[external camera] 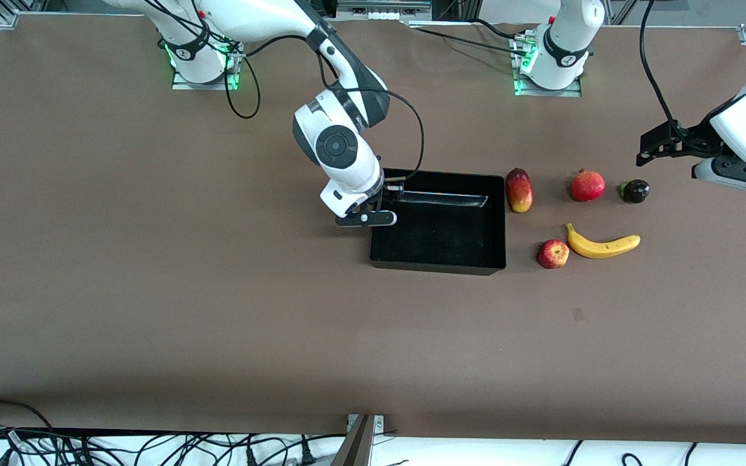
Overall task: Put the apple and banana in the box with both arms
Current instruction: 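Release the box and withdraw the right gripper toward its base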
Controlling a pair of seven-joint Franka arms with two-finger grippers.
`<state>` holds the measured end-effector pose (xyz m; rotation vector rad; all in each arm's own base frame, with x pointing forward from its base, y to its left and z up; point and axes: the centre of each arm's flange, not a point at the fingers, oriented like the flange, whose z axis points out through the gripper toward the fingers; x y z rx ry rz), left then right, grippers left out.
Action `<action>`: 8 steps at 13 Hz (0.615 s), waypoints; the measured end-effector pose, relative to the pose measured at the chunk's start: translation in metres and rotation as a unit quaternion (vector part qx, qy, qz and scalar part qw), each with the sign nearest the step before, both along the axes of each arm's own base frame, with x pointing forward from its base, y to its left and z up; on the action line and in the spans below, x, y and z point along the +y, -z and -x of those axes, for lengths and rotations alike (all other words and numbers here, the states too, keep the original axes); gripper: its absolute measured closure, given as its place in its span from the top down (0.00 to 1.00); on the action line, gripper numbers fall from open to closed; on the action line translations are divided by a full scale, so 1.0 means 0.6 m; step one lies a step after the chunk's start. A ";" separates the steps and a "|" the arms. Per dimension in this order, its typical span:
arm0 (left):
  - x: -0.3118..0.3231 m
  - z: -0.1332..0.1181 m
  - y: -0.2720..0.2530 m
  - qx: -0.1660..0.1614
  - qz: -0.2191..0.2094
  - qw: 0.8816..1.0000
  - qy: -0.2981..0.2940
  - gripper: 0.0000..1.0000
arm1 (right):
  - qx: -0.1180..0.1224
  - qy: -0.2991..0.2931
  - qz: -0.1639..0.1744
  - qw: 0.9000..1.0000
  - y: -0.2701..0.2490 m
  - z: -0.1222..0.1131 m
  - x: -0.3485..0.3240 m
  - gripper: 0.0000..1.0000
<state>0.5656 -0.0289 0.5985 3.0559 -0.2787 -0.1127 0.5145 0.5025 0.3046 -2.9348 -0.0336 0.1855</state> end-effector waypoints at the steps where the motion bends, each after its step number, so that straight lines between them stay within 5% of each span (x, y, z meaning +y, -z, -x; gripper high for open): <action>1: 0.000 0.000 0.000 0.000 0.000 1.000 0.000 1.00 | 0.003 -0.012 0.006 1.000 -0.040 -0.013 -0.027 0.76; 4: 0.008 -0.001 0.001 0.000 0.000 1.000 -0.004 1.00 | 0.022 -0.049 0.034 0.998 -0.176 -0.078 -0.194 1.00; 8: 0.014 -0.010 0.017 0.006 0.000 1.000 -0.008 1.00 | 0.028 -0.040 0.049 0.998 -0.306 -0.151 -0.492 1.00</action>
